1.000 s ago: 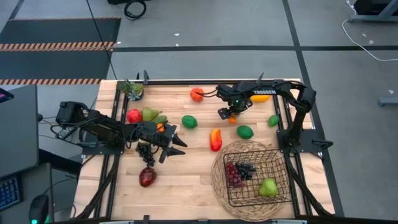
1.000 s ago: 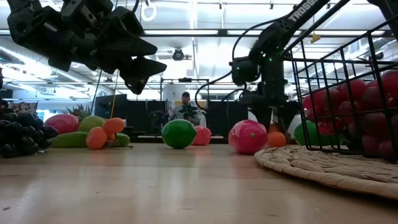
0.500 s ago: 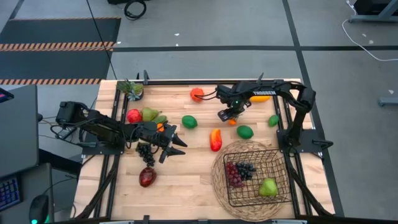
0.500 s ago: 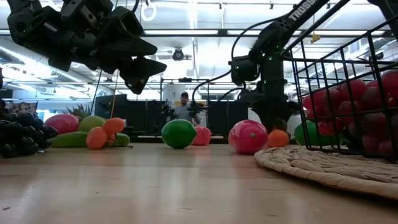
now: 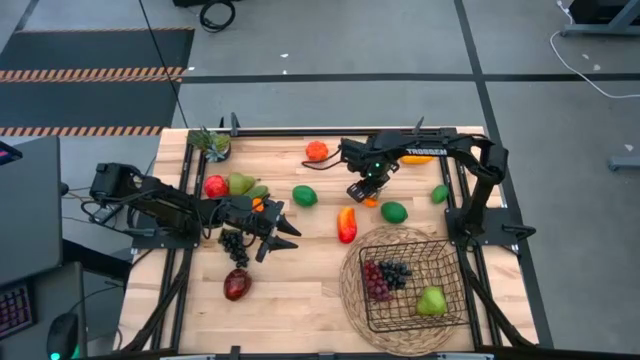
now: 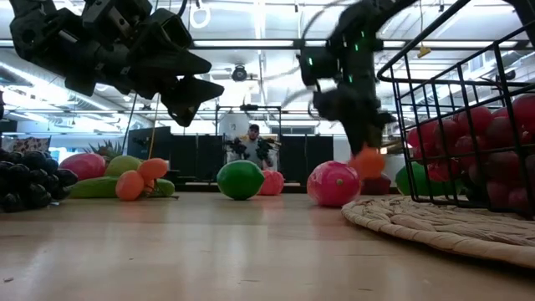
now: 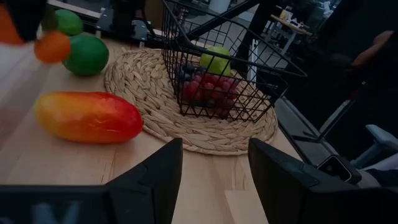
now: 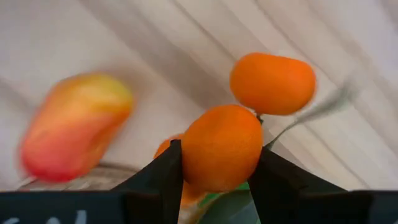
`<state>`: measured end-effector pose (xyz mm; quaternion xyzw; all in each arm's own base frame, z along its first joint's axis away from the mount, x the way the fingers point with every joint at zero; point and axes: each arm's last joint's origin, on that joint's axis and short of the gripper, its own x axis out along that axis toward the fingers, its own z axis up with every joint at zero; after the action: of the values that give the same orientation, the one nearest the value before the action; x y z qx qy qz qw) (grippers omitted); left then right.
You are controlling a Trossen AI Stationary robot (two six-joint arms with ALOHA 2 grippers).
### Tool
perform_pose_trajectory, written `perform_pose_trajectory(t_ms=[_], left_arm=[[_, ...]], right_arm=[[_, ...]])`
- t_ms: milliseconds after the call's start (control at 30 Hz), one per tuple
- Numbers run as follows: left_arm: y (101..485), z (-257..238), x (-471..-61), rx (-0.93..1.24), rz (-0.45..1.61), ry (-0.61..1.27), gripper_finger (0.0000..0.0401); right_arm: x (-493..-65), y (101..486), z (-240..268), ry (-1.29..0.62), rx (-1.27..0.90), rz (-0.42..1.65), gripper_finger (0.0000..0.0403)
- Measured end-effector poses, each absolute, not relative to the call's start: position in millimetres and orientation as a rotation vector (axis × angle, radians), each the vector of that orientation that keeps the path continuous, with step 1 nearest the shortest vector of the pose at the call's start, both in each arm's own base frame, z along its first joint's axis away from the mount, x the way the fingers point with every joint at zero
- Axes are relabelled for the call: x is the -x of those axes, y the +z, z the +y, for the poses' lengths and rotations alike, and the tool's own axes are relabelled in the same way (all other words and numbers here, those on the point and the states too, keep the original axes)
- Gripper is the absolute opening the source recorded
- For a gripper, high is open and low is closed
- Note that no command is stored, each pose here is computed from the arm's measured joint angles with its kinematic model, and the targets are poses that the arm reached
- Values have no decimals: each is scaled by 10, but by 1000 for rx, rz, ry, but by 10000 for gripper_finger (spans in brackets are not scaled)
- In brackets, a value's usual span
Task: Build produce basket
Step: Put the right orange tangerines into the black wire basket
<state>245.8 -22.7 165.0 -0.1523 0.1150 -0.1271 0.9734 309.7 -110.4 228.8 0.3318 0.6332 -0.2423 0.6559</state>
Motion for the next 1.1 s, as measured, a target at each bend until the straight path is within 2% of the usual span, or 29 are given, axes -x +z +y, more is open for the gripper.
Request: perform_pose_trajectory(t_ms=[267,433,633,833,1100], left_arm=[[1645,-227,-2458,307,239,-256,189],[1643,-227,-2457,308,240,-255,189],[1644,-227,-2458,307,240,-255,190],[1645,-227,-2458,308,240,-255,190],[1642,-299,-2450,313,248,-283,189]], right_arm=[[-3209,3213,-768,-535,-666,1353,160],[-3168,3606,-382,-523,-692,1347,160],[-3096,3769,187,-443,-798,1354,161],[-2994,3773,771,-424,-808,1403,161],[-2763,3758,1407,-511,-805,1378,162]])
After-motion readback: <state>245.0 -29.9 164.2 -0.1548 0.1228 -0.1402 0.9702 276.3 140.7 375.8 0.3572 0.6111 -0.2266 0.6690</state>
